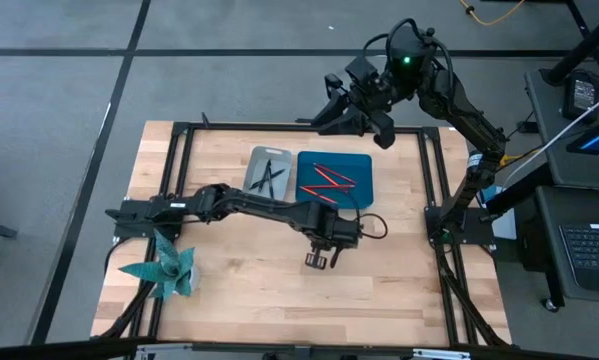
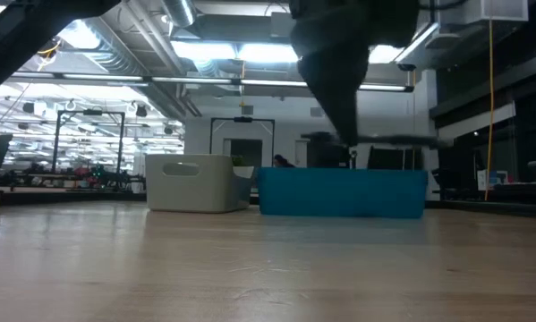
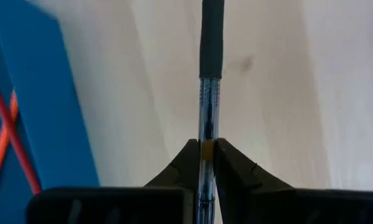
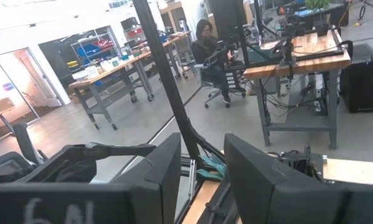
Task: Sort pens & pencils
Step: Put the black pen into the gray bin
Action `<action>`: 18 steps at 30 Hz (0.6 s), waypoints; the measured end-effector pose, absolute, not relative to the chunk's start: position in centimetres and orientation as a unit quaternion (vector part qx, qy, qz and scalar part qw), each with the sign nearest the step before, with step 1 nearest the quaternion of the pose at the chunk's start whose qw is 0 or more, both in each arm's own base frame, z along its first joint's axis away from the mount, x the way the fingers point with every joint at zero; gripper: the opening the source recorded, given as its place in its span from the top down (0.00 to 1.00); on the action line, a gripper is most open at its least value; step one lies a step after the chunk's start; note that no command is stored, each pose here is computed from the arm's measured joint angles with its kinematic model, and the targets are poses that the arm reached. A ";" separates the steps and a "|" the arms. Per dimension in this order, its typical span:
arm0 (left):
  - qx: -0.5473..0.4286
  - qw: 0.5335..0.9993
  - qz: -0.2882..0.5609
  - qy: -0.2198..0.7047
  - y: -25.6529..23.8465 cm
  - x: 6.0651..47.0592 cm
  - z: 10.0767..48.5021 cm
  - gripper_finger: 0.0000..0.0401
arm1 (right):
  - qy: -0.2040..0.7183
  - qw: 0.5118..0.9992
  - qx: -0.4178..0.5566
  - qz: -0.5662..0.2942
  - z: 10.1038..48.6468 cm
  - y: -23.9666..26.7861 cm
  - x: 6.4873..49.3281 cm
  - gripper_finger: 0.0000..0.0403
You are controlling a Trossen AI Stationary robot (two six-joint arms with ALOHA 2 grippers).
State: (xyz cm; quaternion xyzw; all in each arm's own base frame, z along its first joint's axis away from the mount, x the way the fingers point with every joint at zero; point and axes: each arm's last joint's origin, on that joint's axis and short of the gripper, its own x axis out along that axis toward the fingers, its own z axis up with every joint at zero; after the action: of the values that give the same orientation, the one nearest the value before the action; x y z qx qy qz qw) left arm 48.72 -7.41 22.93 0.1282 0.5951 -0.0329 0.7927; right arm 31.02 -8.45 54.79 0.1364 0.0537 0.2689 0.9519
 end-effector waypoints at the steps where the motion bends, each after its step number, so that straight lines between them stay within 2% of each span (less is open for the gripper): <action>1: 0.123 0.785 -0.027 0.606 -7.2 48.5 22.9 0.94 | 0.056 0.952 0.138 0.269 54.7 -8.4 31.0 0.69; 18: 0.125 0.756 0.023 0.643 -4.3 47.2 24.1 0.94 | 0.058 0.951 0.138 0.271 54.7 -8.1 31.1 0.69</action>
State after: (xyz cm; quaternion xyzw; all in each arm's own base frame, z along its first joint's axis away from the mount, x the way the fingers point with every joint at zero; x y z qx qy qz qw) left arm 47.22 -4.35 24.14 0.1245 0.6427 0.0233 0.7556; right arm 31.12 -8.11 54.69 0.1377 0.0583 0.2706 0.9510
